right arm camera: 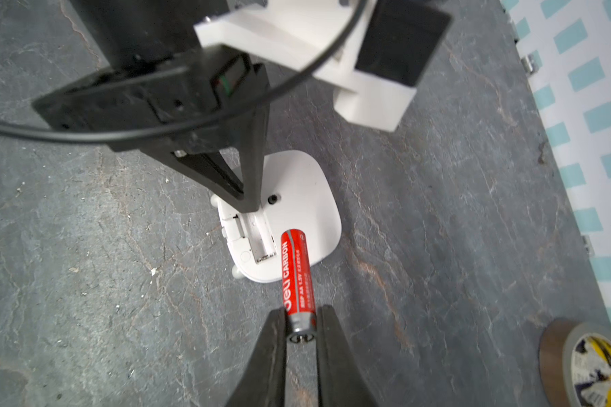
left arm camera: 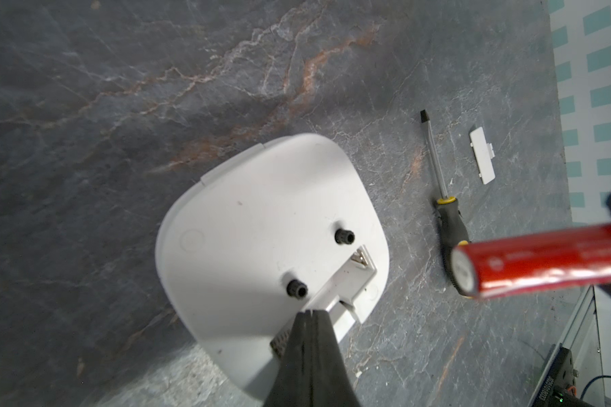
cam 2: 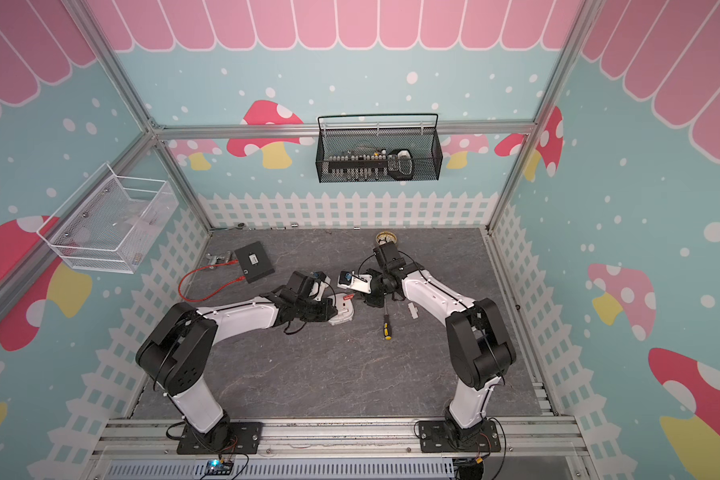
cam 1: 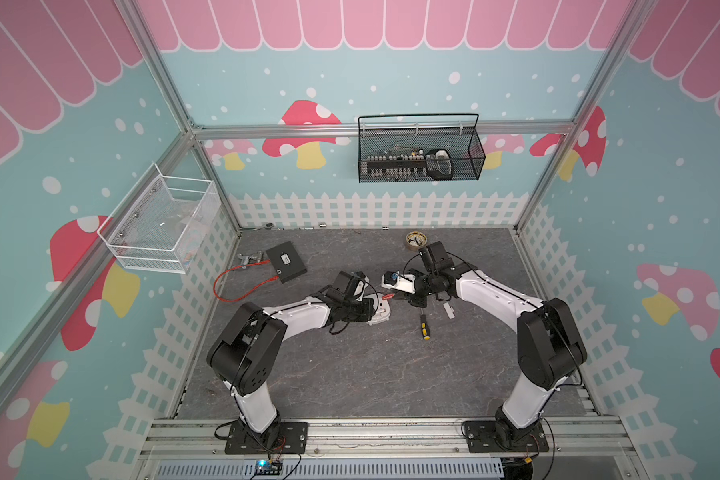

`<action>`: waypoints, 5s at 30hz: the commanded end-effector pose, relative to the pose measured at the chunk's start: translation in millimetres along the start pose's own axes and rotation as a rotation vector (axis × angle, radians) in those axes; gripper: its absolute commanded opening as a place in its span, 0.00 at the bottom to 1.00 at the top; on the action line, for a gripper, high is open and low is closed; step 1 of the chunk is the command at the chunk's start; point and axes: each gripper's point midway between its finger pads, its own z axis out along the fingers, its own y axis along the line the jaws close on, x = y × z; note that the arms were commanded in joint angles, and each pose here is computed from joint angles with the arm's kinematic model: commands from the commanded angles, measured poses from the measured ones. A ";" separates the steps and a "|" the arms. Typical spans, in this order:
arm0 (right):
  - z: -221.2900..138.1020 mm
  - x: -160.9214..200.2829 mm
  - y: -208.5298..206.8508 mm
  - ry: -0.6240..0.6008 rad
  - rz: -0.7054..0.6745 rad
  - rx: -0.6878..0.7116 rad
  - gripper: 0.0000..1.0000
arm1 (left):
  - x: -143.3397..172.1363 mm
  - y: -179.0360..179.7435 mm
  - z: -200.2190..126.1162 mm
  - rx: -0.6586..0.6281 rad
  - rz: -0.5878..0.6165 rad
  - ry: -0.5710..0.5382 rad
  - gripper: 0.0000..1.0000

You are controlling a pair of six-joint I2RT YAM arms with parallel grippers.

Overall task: Remove the battery from the alarm
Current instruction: Remove the battery from the alarm, then adjust the alarm at the center of the board.

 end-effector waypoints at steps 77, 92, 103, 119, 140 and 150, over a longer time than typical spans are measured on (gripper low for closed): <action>51.6 93.7 27.4 0.360 1.105 0.476 0.16 | -46.4 -28.1 -127.5 0.027 0.053 -0.268 0.39; 62.6 94.5 46.9 0.401 1.088 0.415 0.31 | -46.0 -26.2 -125.8 0.024 0.049 -0.265 0.39; -9.3 36.4 30.3 0.192 1.070 0.499 0.54 | -51.9 -13.2 -123.1 -0.016 0.020 -0.286 0.38; 37.6 -11.3 97.9 -0.058 1.356 0.083 0.00 | -107.3 30.0 -34.0 -0.061 -0.080 -0.238 0.01; 93.6 8.9 86.6 0.046 1.366 0.125 0.00 | -105.5 46.6 24.4 0.085 -0.156 -0.122 0.00; 90.0 22.1 74.2 0.071 1.356 0.189 0.00 | -65.1 40.1 36.0 0.119 -0.155 -0.053 0.00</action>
